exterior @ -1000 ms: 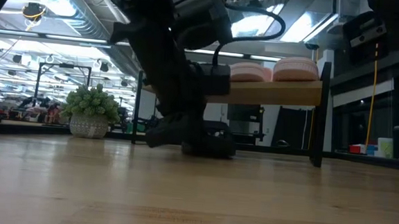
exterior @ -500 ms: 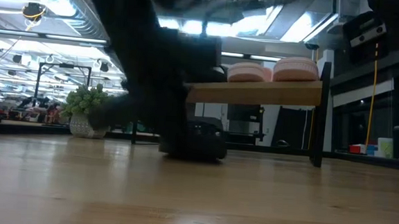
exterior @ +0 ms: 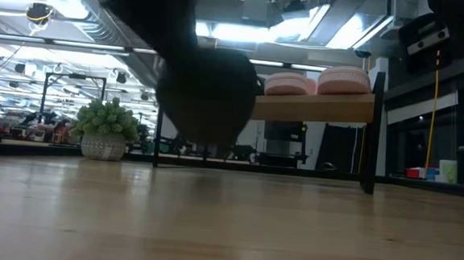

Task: Pick and place slides into the shelf
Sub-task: Put the black slides on the shelf

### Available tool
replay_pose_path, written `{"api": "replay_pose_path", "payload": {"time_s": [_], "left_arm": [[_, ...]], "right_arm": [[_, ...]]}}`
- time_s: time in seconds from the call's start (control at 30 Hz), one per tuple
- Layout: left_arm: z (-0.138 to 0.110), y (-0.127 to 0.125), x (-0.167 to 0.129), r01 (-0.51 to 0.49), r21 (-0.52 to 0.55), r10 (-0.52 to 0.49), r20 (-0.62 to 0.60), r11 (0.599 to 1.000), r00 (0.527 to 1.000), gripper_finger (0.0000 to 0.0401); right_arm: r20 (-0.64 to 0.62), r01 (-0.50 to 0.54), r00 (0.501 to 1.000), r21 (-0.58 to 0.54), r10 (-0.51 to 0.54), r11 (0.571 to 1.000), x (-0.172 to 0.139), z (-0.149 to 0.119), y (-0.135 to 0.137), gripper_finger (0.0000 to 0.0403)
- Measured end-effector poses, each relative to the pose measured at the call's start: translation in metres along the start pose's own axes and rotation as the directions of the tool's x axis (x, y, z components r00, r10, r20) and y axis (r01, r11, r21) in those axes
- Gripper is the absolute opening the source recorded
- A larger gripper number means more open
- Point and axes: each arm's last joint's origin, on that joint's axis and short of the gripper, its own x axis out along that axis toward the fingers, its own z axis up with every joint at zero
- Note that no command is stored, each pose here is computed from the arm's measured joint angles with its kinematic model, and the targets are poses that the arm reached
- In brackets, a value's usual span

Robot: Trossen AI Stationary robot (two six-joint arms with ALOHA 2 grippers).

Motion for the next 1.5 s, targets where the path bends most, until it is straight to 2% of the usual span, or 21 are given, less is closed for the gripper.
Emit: {"api": "replay_pose_path", "payload": {"time_s": [0.23, 0.47, 0.7, 1.0, 1.3, 1.5], "left_arm": [[0.002, -0.009, -0.044, -0.016, -0.025, 0.017, 0.015, 1.0, 1.0, 0.0016], [-0.009, -0.007, -0.086, -0.133, -0.016, 0.133, -0.026, 0.991, 0.991, 0.0014], [-0.012, 0.005, -0.1, -0.238, 0.132, 0.241, -0.01, 0.962, 0.97, 0.0014], [-0.012, 0.049, -0.109, -0.259, 0.211, 0.265, 0.001, 0.943, 0.964, 0.0014], [-0.025, 0.11, -0.133, -0.297, 0.088, 0.295, 0.035, 0.951, 0.955, 0.0013], [-0.044, 0.123, -0.122, -0.347, 0.065, 0.347, 0.021, 0.936, 0.938, 0.0013]], "right_arm": [[0.0, 0.0, 1.0, 0.001, 0.0, 1.0, 0.0, 0.0, 0.0, 0.0012], [0.0, 0.0, 1.0, 0.001, 0.0, 1.0, 0.0, 0.0, 0.0, 0.0012], [0.0, 0.0, 1.0, 0.001, 0.0, 1.0, 0.0, 0.0, 0.0, 0.0012], [0.001, 0.0, 1.0, 0.001, 0.0, 1.0, 0.0, 0.0, 0.0, 0.0012], [0.001, 0.0, 1.0, -0.005, 0.0, 1.0, 0.0, 0.0, 0.0, 0.0012], [0.0, 0.0, 1.0, -0.027, 0.0, 1.0, 0.0, 0.0, 0.0, 0.0012]]}}
